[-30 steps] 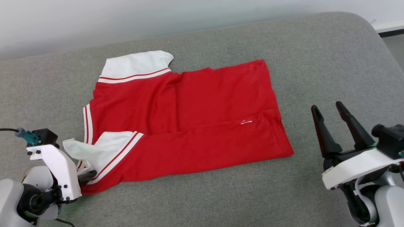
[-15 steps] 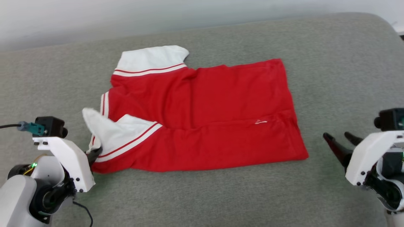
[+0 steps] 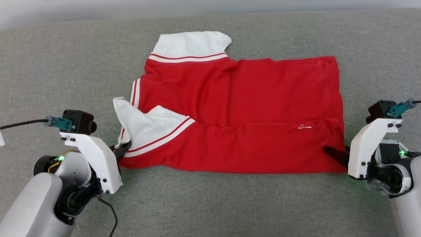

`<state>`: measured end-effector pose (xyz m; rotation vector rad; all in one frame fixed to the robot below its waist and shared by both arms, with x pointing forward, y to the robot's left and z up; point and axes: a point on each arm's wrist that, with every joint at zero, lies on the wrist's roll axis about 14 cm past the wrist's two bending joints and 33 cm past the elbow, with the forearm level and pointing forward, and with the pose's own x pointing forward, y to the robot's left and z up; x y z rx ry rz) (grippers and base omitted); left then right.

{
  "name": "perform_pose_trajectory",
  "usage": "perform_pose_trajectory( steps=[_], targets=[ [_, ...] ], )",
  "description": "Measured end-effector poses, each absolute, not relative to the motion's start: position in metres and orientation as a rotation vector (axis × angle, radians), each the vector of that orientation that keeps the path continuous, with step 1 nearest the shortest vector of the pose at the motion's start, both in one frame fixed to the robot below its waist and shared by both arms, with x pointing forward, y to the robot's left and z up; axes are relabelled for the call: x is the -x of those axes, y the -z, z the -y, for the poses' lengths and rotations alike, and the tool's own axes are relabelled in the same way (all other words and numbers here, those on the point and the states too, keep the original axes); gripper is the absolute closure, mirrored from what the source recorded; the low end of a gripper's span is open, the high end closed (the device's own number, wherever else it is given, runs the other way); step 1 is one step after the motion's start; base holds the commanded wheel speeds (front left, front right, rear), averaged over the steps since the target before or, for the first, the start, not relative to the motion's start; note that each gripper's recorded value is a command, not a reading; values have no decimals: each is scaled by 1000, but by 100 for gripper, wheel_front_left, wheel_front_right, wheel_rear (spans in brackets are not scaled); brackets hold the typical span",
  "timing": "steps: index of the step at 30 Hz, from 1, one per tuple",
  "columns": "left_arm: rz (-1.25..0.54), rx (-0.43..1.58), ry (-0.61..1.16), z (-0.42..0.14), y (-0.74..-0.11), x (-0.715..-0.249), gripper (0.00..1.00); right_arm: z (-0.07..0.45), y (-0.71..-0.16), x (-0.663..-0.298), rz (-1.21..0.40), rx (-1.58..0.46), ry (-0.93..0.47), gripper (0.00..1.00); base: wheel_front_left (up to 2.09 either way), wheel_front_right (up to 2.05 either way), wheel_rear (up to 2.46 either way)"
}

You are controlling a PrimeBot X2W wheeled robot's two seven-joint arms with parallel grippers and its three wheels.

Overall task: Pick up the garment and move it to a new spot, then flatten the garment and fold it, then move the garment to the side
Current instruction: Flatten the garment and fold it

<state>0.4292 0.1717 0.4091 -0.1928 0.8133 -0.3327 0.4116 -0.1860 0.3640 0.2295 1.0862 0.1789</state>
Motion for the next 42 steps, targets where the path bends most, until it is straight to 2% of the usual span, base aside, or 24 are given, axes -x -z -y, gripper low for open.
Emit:
perform_pose_trajectory(
  steps=[1, 10, 18, 26, 32, 33, 34, 35, 36, 37, 42],
  targets=[
    [-816, 194, 332, -172, -408, -428, 100, 185, -364, -412, -1088, -235, -183, 100, 0, 0, 0],
    [-774, 186, 339, -171, -421, -430, 100, 178, -383, -415, -1027, -175, -234, 100, 0, 0, 0],
    [-682, 157, 320, -179, -451, -418, 100, 168, -443, -421, -844, -77, -301, 100, 0, 0, 0],
    [-674, 161, 253, -193, -456, -368, 100, 162, -459, -382, -796, -77, -335, 100, 0, 0, 0],
    [-780, 241, 196, -198, -429, -323, 100, 173, -434, -345, -875, -130, -290, 100, 0, 0, 0],
    [-804, 277, 189, -194, -421, -317, 100, 174, -425, -339, -881, -141, -275, 74, 0, 0, 0],
    [-796, 288, 177, -195, -420, -318, 100, 173, -422, -339, -878, -153, -272, 0, 0, 0, 0],
    [-796, 297, 173, -194, -418, -319, 81, 172, -419, -339, -873, -153, -269, 0, 0, 0, 0],
    [-805, 305, 170, -194, -415, -318, 19, 172, -418, -339, -859, -156, -265, 0, 0, 0, 0],
    [-806, 306, 164, -195, -412, -318, 0, 171, -419, -341, -837, -169, -262, 0, 0, 0, 0],
    [-695, 260, 136, -205, -430, -346, 0, 174, -445, -360, -617, -165, -239, 0, 0, 0, 0]
  ],
)
